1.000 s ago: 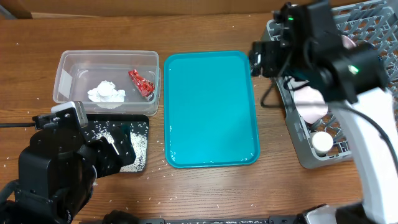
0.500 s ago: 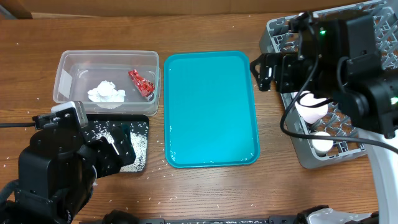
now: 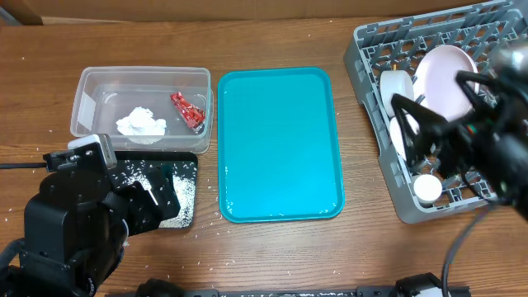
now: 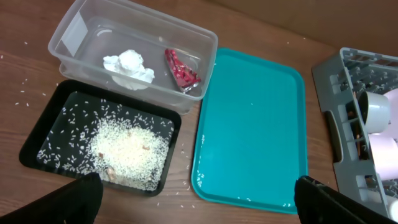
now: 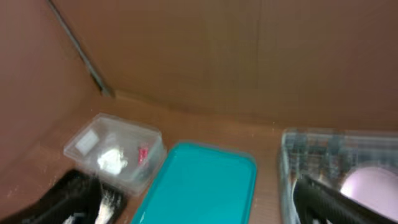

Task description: Sort waste into correct bins and load items into the dishwasher

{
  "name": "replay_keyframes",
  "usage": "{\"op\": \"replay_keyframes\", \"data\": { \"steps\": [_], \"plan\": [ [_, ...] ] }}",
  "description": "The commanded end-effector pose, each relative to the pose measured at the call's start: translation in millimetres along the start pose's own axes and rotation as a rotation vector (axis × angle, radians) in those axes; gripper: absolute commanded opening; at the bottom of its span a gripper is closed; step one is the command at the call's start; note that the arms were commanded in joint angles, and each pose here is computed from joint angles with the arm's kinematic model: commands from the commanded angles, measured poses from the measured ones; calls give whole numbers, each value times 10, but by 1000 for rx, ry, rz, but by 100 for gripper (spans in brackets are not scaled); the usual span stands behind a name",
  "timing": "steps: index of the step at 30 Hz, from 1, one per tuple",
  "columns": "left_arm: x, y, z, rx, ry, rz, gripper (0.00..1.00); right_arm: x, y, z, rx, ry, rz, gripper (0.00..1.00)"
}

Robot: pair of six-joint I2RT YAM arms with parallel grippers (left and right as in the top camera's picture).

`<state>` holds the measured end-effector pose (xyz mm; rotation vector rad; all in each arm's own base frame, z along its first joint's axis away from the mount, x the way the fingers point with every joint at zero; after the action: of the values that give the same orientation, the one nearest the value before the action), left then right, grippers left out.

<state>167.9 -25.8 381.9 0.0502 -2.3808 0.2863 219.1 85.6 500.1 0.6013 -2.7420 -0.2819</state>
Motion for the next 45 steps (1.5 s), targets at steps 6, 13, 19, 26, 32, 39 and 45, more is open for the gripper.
{"op": "replay_keyframes", "data": {
  "steps": [6, 13, 19, 26, 32, 39, 45],
  "plan": [
    [22, 0, -27, 0, -12, 3, 100, -233, -312, 959, 57, -90, 8, 100],
    [22, 0, -27, 0, -12, 3, 100, -403, -592, 1983, 47, -85, 22, 100],
    [22, 0, -27, 0, -11, 2, 100, -509, -747, 2675, 57, -124, 8, 100],
    [22, 0, -27, 0, -12, 3, 100, -644, -830, 2922, 86, -225, -13, 100],
    [22, 0, -27, 0, -12, 3, 100, -721, -858, 2949, 105, -295, -25, 100],
    [22, 0, -27, 0, -12, 3, 100, -754, -893, 3027, 98, -273, -14, 100],
    [22, 0, -27, 0, -12, 3, 100, -754, -893, 3028, 98, -272, -14, 100]
  ]
}}
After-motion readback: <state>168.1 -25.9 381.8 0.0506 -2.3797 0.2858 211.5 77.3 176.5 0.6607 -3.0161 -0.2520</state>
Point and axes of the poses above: each gripper's point midway between its finger pads, its own x axis back along the fingers, its own y axis along the line the jaws close on, z = x × y, the point moved 2 cm from there along x, back along the fingers, and after that the axes turned 7 degrees about -x, right-handed, at the moved point
